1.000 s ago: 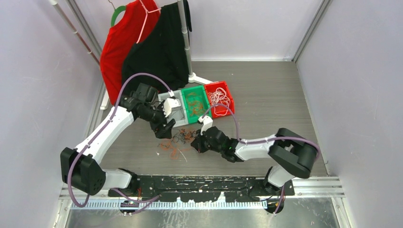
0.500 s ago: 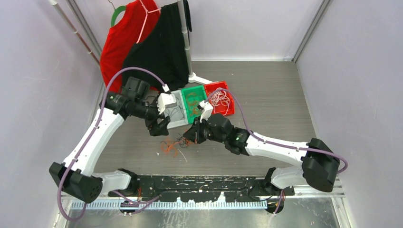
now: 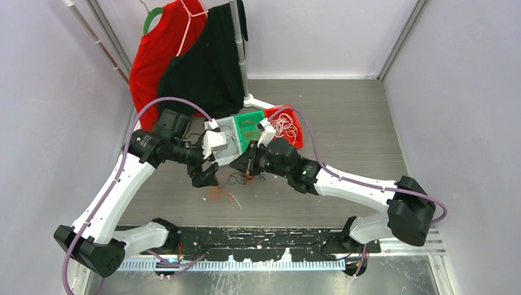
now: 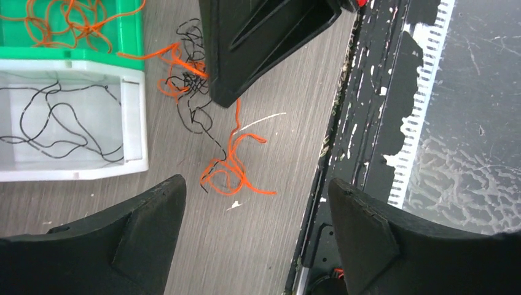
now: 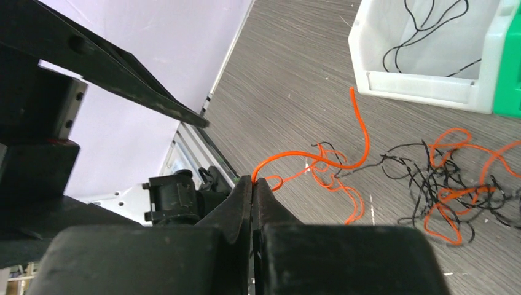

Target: Untangle the cables

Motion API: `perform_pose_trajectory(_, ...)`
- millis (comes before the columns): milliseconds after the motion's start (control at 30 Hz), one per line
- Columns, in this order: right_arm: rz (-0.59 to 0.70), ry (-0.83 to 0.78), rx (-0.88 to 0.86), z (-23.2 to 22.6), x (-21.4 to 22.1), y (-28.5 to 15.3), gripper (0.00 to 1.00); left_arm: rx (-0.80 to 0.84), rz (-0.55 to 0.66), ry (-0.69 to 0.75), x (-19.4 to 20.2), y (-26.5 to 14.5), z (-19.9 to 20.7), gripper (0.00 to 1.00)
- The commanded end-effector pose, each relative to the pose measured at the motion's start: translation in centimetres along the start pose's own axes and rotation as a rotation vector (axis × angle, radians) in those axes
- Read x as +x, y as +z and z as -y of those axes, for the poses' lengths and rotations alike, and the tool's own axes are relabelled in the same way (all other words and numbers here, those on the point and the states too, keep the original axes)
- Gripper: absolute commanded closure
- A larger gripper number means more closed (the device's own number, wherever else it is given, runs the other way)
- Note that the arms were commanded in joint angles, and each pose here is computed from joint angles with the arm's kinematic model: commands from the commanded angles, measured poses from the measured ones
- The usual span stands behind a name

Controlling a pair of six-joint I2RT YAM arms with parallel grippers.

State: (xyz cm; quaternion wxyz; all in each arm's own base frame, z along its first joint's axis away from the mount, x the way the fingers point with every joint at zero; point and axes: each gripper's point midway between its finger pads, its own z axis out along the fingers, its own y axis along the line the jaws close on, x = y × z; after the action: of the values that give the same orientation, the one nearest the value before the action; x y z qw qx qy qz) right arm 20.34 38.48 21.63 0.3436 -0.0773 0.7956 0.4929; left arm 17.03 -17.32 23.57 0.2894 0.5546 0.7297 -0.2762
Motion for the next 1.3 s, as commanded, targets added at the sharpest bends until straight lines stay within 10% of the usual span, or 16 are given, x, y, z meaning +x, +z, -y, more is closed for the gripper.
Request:
perform_pose_trajectory(0, 0.115, 0.043, -0.133, -4.3, -3.8, -0.5, 0.99, 0.001, 0.085, -0.024, -2.0, 0.6, -0.1, 0.13)
perform_pose_trajectory(600, 0.203, 0.068, -0.213, -6.6, -5.9, -3.0, 0.99, -0.1, 0.033, -0.241, 2.1, 4.7, -2.3, 0.22)
perform_pose_trajectory(800, 0.213, 0.046, -0.187, -5.9, -5.8, -3.2, 0.99, -0.138, 0.026, -0.244, 1.4, 3.6, -2.7, 0.83)
perform_pose_trajectory(867, 0.219, 0.022, -0.181, -5.7, -5.9, -3.4, 0.89, -0.156, 0.043, -0.24, 0.3, 2.5, -2.7, 0.99)
perform_pose_trajectory(1033, 0.233, -0.208, -0.179, -5.2, -5.7, -4.7, 0.5, -0.201, 0.07, -0.194, -3.0, -1.6, -2.1, 1.0)
perform_pose_trajectory(1267, 0.158, -0.553, -0.206, -3.8, -3.4, -5.3, 0.37, -0.224, 0.121, -0.113, -6.6, -6.7, -0.1, 1.0)
